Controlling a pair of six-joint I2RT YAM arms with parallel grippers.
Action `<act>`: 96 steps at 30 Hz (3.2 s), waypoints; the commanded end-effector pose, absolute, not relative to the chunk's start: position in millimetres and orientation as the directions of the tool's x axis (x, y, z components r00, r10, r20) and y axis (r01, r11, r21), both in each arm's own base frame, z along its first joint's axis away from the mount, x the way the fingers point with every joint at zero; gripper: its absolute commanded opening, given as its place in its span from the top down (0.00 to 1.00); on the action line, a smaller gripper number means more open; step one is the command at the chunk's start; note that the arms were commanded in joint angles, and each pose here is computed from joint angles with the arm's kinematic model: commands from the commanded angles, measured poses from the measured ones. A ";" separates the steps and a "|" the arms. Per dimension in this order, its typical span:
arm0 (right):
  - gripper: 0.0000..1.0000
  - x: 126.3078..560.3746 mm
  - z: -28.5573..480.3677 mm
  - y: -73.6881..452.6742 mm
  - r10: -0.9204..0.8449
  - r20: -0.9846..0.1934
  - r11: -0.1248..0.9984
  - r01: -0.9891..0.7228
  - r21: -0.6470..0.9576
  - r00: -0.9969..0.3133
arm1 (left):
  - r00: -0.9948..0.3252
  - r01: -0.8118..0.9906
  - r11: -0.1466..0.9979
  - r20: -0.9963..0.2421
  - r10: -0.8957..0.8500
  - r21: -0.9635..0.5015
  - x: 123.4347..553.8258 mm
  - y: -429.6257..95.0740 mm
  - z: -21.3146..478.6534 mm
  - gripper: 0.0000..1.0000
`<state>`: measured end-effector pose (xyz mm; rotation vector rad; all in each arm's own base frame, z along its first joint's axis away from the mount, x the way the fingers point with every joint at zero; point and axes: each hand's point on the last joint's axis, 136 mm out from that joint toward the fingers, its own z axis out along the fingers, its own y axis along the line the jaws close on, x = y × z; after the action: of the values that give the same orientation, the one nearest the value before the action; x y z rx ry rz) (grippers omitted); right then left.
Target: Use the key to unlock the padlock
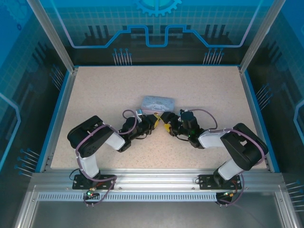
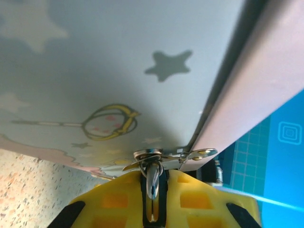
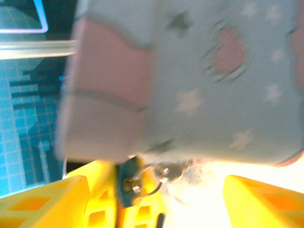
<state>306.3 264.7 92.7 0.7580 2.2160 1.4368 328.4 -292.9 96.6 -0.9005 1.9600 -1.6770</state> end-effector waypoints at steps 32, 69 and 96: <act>0.25 289.8 201.3 210.4 -0.063 -0.715 0.857 -0.405 0.318 -0.697 | -0.756 -0.182 0.049 0.108 -0.645 -0.982 320.9 -304.1 110.3 1.00; 0.70 269.0 126.0 257.1 -0.584 -0.612 0.664 -0.747 0.016 -0.533 | -0.782 -0.250 0.097 0.142 -0.606 -0.963 321.8 -311.4 131.3 1.00; 0.74 289.2 107.9 254.1 -0.623 -0.582 0.693 -0.714 -0.101 -0.523 | -0.793 -0.247 0.100 0.142 -0.593 -0.964 323.2 -315.4 133.3 1.00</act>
<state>280.9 244.9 101.7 -1.0250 2.3427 0.2027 318.8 -309.0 109.0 -0.9008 2.1412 -1.6841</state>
